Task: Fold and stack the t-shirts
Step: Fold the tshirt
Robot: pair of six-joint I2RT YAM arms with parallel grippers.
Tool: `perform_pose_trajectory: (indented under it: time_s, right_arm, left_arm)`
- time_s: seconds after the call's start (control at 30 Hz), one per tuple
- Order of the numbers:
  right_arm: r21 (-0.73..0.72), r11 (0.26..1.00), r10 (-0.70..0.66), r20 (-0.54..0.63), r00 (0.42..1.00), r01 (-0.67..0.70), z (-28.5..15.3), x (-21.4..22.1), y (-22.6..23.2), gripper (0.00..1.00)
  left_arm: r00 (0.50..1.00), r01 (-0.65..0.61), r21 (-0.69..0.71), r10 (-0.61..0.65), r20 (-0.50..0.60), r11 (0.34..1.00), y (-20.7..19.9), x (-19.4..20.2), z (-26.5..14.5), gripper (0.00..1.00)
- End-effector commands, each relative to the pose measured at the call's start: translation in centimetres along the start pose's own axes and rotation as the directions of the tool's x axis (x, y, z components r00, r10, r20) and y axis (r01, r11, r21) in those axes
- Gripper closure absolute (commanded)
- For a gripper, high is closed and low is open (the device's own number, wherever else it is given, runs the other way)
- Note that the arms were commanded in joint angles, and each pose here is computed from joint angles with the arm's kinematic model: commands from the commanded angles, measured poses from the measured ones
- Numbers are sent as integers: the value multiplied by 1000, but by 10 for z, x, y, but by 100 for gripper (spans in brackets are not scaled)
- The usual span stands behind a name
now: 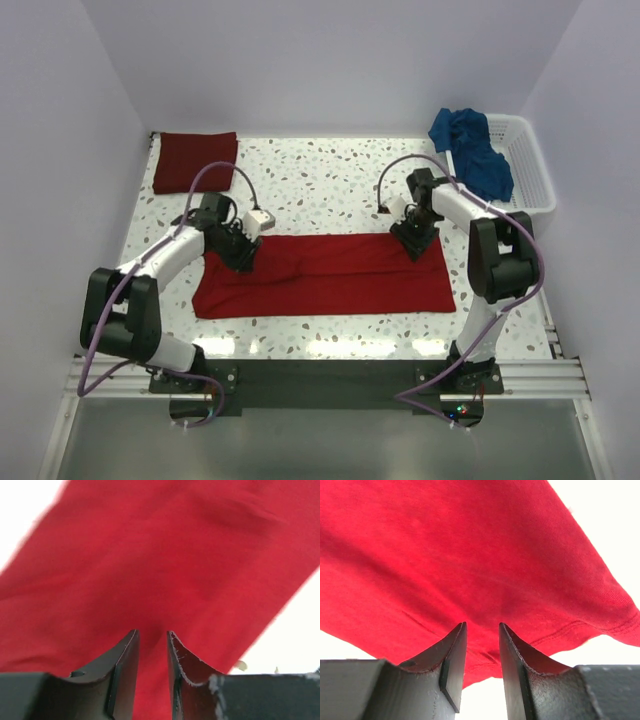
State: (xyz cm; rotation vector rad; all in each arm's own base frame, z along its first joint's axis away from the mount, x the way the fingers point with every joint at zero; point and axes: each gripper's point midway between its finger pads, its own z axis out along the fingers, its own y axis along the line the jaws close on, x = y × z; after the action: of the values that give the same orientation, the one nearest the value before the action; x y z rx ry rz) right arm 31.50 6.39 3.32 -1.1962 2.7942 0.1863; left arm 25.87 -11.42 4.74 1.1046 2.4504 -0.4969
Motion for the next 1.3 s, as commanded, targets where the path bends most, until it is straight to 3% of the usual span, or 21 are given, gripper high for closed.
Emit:
perform_pose_trajectory:
  time_s: [0.0,0.1,0.17,0.3,0.43,0.63,0.73,0.77,0.87,1.13,1.27]
  right_arm:
    - [86,996,13,44,999,-17,-14,-15,-18,64]
    - [144,989,18,58,998,-26,-22,-23,-32,64]
    - [177,983,29,71,997,-42,-28,-29,-44,64]
    - [209,975,60,72,996,-74,-30,-33,-63,64]
    - [213,974,74,34,997,-79,-17,-26,-71,65]
    - [214,973,92,-34,995,-83,8,-2,-76,66]
    - [213,973,100,-66,993,-84,17,10,-77,66]
    - [211,974,101,-73,992,-84,18,13,-77,66]
    - [204,976,99,-94,991,-79,21,23,-74,66]
    - [206,977,90,-150,985,-57,30,45,-72,67]
    - [186,980,97,-129,987,-72,24,43,-67,66]
  left_arm:
    - [988,85,-159,-62,142,984,50,-43,-25,66]
    - [982,156,-215,-127,144,964,83,-50,-38,63]
    - [971,215,-240,-181,155,947,107,-53,-45,55]
    - [939,335,-265,-295,180,904,133,-50,-47,54]
    - [901,434,-305,-401,165,848,153,-27,-44,59]
    - [875,479,-289,-477,83,829,151,9,-25,66]
    - [867,486,-285,-497,36,826,145,27,-16,80]
    - [863,490,-293,-505,28,821,145,32,-15,90]
    - [861,488,-305,-508,13,818,143,44,-16,100]
    - [842,484,-366,-537,-51,795,148,78,5,100]
    - [860,477,-340,-510,-11,811,158,61,3,100]
